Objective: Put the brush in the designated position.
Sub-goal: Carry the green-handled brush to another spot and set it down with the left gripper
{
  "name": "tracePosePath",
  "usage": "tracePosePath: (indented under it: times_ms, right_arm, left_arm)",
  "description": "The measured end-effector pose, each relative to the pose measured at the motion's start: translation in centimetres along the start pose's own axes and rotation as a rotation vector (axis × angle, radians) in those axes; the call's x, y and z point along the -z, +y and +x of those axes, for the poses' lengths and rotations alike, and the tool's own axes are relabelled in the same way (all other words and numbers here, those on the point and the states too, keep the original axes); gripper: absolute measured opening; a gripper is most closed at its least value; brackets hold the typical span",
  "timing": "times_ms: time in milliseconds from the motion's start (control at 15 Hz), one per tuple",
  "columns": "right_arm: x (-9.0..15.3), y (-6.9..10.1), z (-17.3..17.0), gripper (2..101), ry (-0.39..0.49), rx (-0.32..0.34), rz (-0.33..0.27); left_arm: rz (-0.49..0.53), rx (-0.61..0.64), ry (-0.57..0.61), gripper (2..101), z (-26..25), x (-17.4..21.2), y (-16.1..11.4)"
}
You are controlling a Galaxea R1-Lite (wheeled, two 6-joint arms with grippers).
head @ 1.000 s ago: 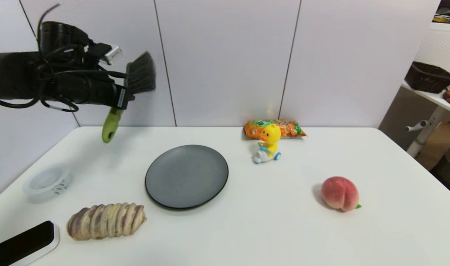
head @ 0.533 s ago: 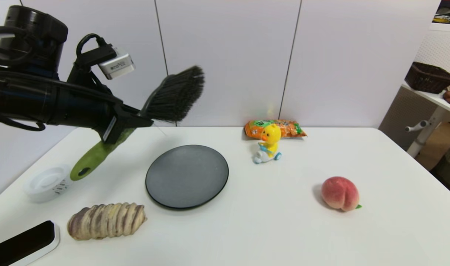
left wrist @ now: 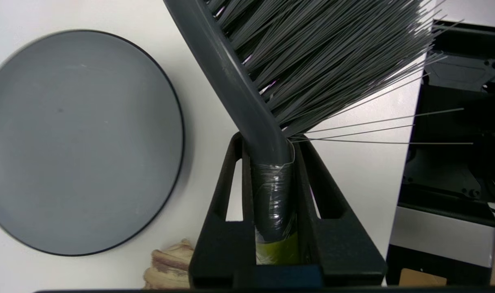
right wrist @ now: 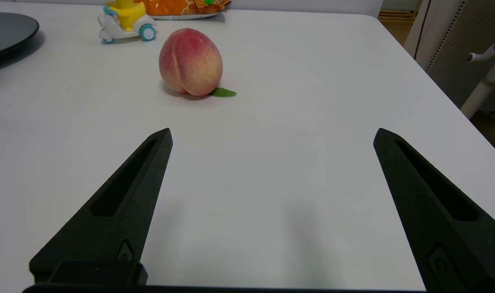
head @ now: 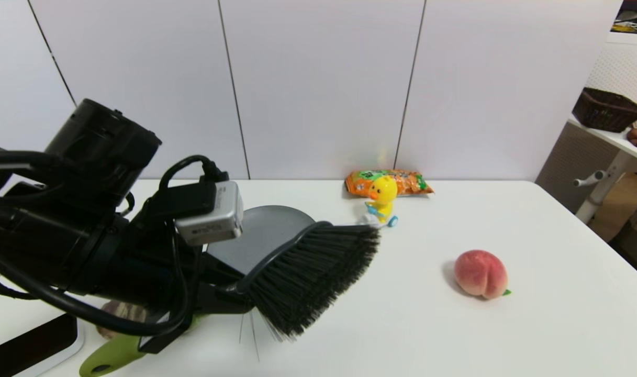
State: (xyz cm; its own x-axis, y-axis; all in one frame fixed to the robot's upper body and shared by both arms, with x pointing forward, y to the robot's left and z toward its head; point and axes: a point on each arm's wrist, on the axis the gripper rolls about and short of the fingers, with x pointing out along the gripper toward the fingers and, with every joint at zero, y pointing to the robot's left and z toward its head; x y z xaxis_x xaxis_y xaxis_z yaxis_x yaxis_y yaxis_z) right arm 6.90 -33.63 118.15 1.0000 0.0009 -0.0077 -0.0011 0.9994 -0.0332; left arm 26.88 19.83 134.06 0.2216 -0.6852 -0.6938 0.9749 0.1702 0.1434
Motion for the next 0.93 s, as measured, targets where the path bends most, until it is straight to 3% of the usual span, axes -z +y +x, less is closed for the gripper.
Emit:
tracePosePath:
  times_ms: [533, 933]
  right_arm:
    - [0.0, 0.0, 0.0, 98.0, 0.000, -0.001, 0.000]
    - [0.0, 0.0, 0.0, 98.0, 0.000, 0.000, 0.000]
  left_arm:
    - [-0.009, 0.104, 0.090, 18.1, 5.1, 3.2, 0.1]
    - [0.024, 0.082, 0.086, 18.1, 9.2, 5.4, 2.0]
